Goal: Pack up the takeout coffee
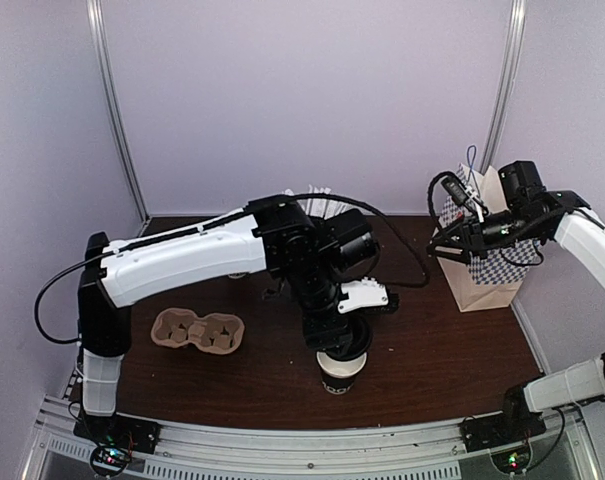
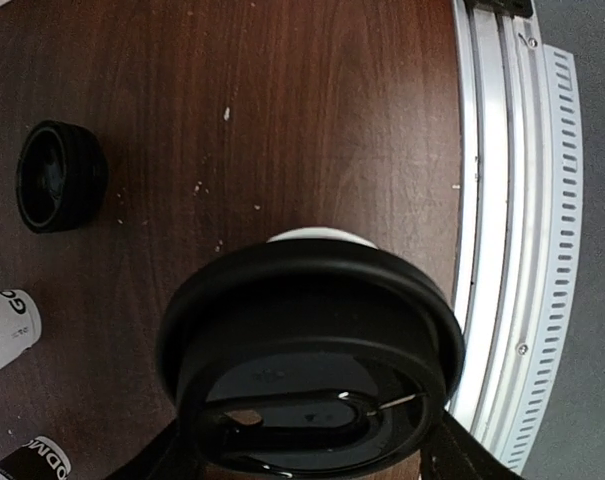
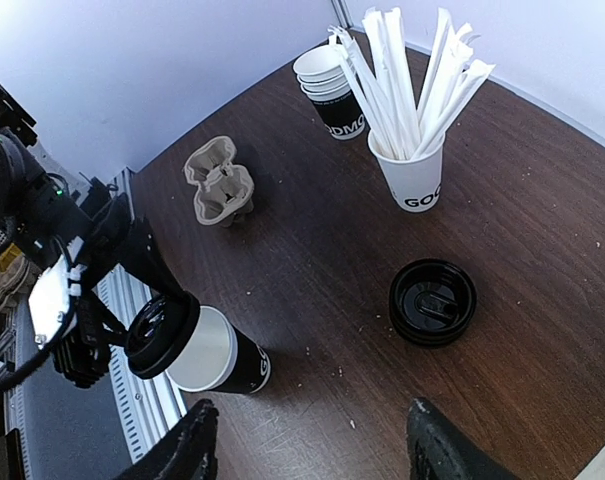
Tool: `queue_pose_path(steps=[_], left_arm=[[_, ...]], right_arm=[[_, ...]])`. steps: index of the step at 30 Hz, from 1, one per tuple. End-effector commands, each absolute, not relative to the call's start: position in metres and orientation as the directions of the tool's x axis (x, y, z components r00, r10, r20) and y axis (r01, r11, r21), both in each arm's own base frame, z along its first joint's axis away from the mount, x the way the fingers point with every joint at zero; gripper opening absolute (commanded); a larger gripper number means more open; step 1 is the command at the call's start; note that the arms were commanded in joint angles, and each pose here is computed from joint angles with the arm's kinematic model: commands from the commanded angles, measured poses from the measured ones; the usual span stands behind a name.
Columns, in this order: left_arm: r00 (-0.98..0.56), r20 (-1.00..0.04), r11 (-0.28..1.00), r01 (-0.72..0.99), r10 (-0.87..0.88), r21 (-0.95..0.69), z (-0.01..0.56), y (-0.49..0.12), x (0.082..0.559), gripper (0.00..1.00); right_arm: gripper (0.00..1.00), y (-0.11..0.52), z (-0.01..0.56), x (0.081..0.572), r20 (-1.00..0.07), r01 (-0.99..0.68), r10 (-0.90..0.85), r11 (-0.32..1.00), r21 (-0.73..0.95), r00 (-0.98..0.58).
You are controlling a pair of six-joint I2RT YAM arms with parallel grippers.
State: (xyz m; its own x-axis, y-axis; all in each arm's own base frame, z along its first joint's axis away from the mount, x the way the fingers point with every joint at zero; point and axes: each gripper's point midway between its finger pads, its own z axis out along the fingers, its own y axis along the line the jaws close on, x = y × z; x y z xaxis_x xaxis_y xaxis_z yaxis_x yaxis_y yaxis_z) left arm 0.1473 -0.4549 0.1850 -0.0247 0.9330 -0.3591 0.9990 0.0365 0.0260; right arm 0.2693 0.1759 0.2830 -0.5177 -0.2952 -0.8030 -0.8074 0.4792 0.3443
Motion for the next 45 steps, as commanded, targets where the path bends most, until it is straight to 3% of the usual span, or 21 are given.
queue_pose_path(steps=[1, 25, 35, 45], left_arm=[[-0.039, -0.290, 0.032, 0.999, 0.956, -0.032, 0.176, -0.446, 0.137, 0.65], [-0.046, -0.234, 0.041, 0.999, 0.971, -0.027, 0.144, -0.461, 0.147, 0.66], [-0.038, -0.250, 0.044, 0.999, 0.967, 0.018, 0.169, -0.449, 0.149, 0.66], [-0.025, -0.174, 0.031, 0.999, 0.984, 0.032, 0.150, -0.439, 0.149, 0.67]], right_arm=[[0.64, 0.174, 0.284, 0.263, -0.815, -0.818, -0.306, 0.482, 0.313, -0.492], [0.66, 0.174, 0.275, 0.258, -0.818, -0.819, -0.298, 0.477, 0.319, -0.492], [0.67, 0.175, 0.274, 0.258, -0.819, -0.820, -0.296, 0.473, 0.322, -0.492], [0.67, 0.175, 0.272, 0.259, -0.817, -0.818, -0.293, 0.472, 0.328, -0.496]])
